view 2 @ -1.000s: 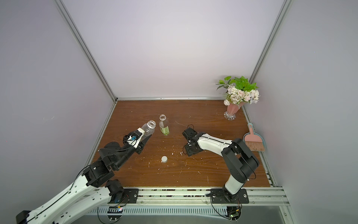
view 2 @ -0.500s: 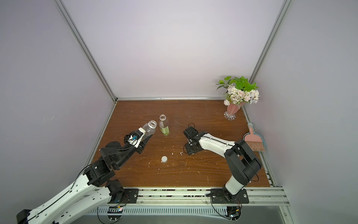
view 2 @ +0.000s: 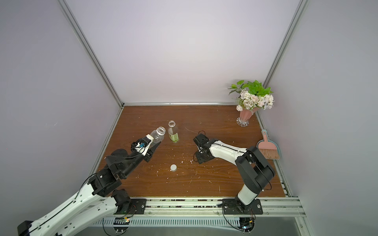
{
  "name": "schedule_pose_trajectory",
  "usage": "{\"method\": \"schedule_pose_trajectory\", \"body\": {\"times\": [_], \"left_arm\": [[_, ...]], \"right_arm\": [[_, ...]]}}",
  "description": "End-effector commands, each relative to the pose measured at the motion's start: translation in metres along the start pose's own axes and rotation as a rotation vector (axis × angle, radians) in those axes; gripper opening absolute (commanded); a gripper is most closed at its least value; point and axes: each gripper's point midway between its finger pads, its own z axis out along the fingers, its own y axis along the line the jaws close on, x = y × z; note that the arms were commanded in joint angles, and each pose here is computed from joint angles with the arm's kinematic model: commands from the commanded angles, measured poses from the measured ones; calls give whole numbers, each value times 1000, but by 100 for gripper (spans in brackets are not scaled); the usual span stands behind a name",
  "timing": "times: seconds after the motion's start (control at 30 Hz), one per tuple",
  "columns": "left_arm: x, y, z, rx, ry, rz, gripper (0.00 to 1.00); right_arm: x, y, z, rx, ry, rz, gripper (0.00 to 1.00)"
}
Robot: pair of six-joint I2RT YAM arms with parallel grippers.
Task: Screw on the bottle caps
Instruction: Screw the bottle cap onto the plastic bottle.
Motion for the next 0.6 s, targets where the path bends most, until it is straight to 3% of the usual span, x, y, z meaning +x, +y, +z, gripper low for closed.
{"method": "schedule_pose_trajectory", "body": {"times": [0.0, 0.4, 0.57], "left_arm": [[-7, 7, -2, -22, -30, -22, 1], [-7, 7, -2, -23, -29, -21, 1], [-5, 6, -1, -19, -25, -23, 1]], "right_arm": [[7, 1, 6, -13, 33, 10, 52], [5, 1, 5, -13, 20, 7, 38], [-4, 1, -5, -13, -23, 4, 20]]}}
